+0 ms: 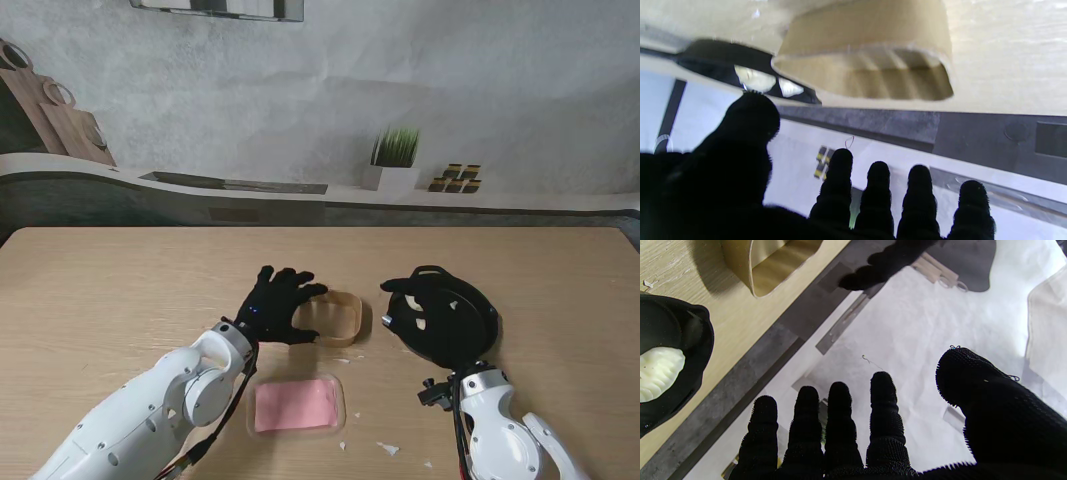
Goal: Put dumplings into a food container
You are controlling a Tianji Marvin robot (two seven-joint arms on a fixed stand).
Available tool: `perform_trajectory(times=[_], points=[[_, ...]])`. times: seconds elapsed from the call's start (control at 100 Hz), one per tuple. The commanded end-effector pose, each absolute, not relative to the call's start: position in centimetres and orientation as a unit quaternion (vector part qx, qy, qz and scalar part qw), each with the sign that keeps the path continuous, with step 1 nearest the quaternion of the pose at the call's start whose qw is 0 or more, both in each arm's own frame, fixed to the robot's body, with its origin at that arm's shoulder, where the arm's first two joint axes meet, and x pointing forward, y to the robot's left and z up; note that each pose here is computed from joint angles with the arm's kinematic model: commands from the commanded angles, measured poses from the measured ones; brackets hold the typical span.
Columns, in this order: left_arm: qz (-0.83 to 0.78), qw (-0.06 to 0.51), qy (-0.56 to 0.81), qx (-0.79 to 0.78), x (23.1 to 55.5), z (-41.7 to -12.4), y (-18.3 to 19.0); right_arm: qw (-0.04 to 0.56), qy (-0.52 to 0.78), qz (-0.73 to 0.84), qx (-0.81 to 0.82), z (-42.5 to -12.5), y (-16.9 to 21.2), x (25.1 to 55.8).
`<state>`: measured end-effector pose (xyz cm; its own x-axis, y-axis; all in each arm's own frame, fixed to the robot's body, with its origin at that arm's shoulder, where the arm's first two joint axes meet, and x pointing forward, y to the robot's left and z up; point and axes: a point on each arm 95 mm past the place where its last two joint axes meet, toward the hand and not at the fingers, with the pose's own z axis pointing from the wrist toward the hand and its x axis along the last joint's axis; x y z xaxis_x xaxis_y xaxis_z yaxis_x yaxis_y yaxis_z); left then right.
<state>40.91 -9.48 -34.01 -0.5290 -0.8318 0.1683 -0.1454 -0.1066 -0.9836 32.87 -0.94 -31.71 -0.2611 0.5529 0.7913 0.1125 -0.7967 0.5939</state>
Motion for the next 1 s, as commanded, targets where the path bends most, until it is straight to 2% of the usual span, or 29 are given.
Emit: perform_trajectory(times=[0.0,0.13,0.3,0.49,0.66,0.99], points=[[-0.636,0.265,0.594,-0.415,40.0,-33.8,-9.5,0.138,0.289,0.739,0.593,-31.9,-0.2,32.5],[-0.661,0.251,0.540,-0.457,38.2,-33.3,-7.9,0.135,0.293,0.738,0.593,-31.8,0.2,32.3],[-0.694,0.203,0.445,-0.528,36.0,-33.4,-5.1,0.131,0.298,0.735,0.595,-31.9,0.6,32.1],[-0.695,0.183,0.413,-0.559,35.2,-34.4,-1.9,0.130,0.301,0.732,0.598,-32.0,0.8,32.1],[-0.704,0.123,0.364,-0.598,34.6,-34.8,-1.4,0.128,0.308,0.729,0.598,-32.0,1.1,31.9],[-0.706,0.116,0.359,-0.599,34.4,-35.1,-1.4,0.132,0.317,0.721,0.602,-32.1,1.1,31.8]])
